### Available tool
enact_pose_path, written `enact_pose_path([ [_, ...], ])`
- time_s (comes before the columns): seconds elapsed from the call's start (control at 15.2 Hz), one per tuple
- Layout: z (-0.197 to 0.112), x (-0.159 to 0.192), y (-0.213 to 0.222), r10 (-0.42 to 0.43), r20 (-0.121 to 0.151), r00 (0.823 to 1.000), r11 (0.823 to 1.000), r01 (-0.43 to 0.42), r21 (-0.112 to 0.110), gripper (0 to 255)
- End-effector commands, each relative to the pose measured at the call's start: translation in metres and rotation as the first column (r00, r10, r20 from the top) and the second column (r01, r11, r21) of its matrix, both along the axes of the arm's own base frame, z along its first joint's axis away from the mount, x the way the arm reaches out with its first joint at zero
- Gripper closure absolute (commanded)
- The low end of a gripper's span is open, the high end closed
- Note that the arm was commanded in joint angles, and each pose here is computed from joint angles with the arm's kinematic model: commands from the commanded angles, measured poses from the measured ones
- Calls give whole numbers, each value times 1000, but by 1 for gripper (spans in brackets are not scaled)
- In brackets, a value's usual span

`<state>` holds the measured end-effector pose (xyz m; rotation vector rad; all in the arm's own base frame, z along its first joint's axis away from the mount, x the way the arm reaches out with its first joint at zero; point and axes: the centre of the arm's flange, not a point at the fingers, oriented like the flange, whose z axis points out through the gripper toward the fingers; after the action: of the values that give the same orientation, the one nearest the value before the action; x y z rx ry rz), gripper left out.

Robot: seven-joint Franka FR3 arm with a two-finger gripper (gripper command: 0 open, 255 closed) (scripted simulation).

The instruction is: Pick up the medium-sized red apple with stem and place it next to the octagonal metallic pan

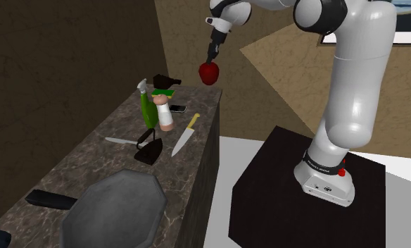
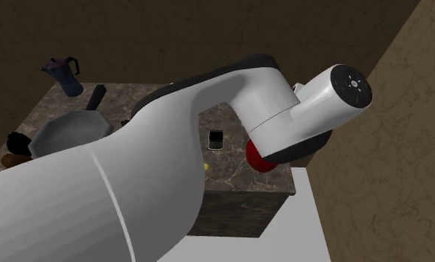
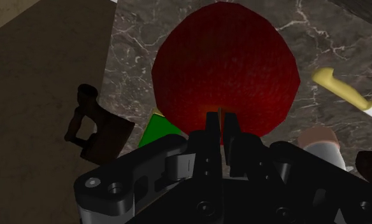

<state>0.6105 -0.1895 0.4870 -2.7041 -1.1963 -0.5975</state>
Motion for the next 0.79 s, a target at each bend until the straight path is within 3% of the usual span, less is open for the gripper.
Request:
enact_pose_path([
  [0.0,10,1,0,0,0,1000,1000,0,0,255],
  [0.73,68,1,0,0,0,1000,1000,0,0,255],
])
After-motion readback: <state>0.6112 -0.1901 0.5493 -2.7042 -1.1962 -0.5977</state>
